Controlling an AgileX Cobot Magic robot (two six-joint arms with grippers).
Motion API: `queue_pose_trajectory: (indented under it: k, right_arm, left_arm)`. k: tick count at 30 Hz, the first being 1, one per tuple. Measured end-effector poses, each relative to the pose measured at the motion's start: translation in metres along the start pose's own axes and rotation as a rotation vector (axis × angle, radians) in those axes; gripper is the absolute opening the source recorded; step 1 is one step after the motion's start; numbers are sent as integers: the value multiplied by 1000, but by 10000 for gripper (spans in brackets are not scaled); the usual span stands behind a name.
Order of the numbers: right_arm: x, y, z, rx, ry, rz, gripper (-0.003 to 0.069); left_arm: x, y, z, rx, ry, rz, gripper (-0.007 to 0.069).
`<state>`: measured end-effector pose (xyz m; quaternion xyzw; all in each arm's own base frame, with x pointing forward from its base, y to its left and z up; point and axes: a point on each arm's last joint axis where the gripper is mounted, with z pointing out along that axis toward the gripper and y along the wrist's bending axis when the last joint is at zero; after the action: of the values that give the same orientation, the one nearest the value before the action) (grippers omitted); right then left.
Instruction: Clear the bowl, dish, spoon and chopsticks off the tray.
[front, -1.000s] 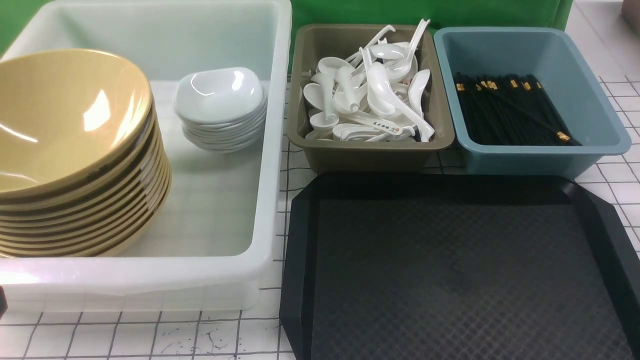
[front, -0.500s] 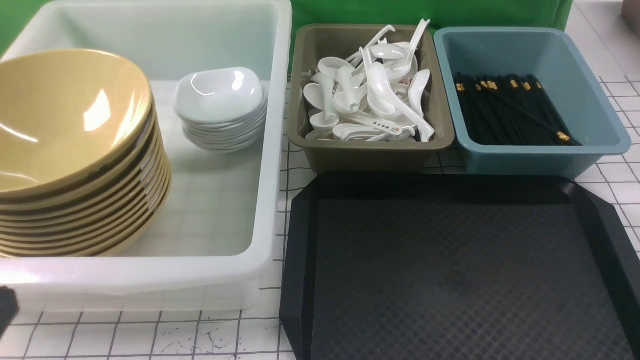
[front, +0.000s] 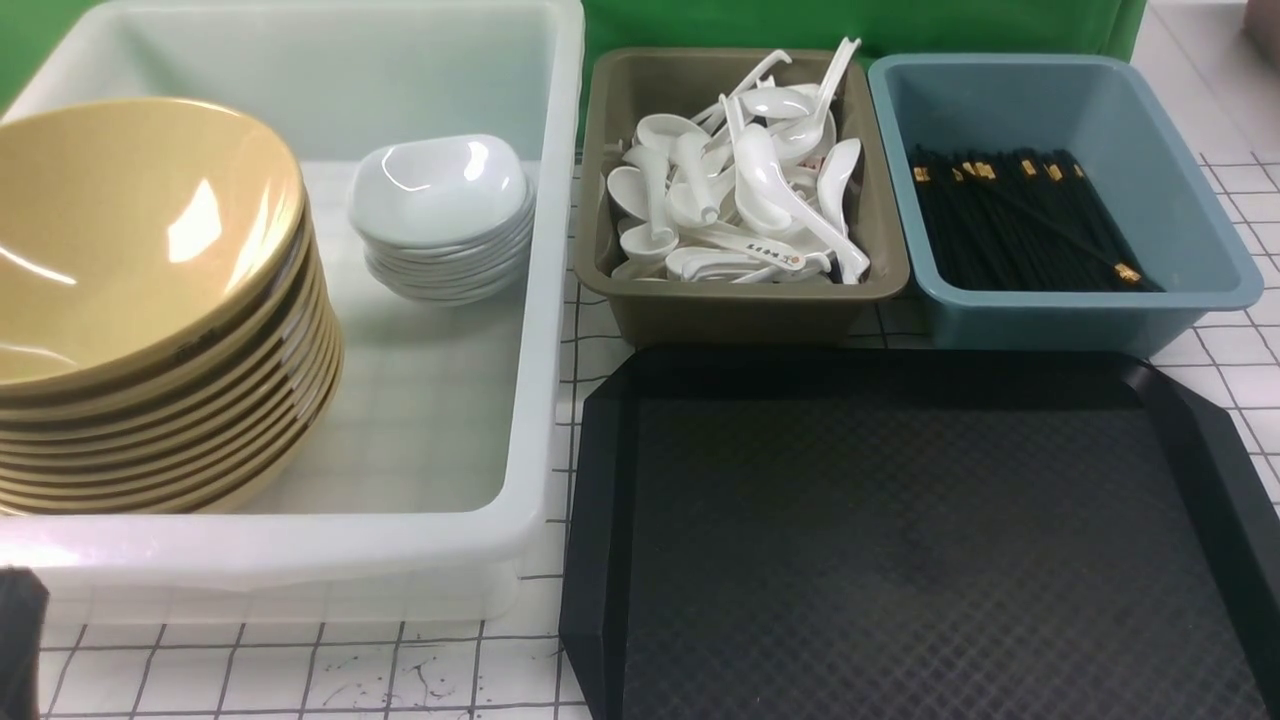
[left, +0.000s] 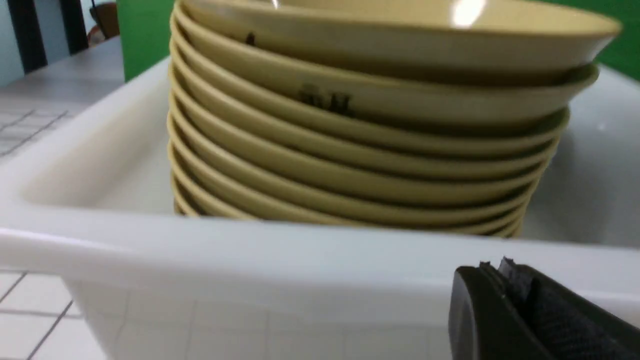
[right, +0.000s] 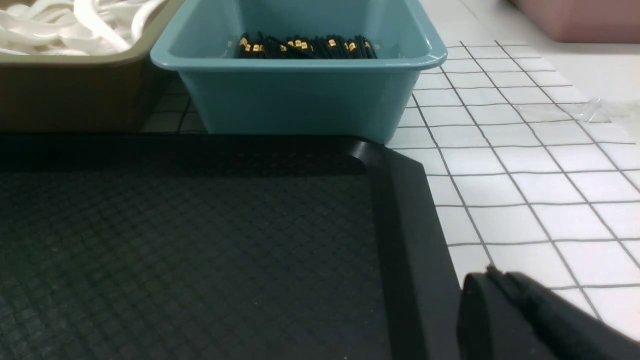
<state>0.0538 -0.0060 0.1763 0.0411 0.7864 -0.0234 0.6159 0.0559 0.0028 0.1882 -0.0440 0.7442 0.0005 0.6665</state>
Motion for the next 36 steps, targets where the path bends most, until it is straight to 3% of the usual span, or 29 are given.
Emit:
queue_pose_trajectory:
  k: [6, 17, 36]
  right_arm:
    - [0, 0, 0, 0, 0, 0, 48]
    - [0, 0, 0, 0, 0, 0, 48]
    - [0, 0, 0, 0, 0, 0, 48]
  left_arm:
    - [11, 1, -1, -7, 123, 21, -13]
    - [11, -2, -1, 45, 126, 38, -13]
    - [11, -2, -1, 46, 126, 33, -13]
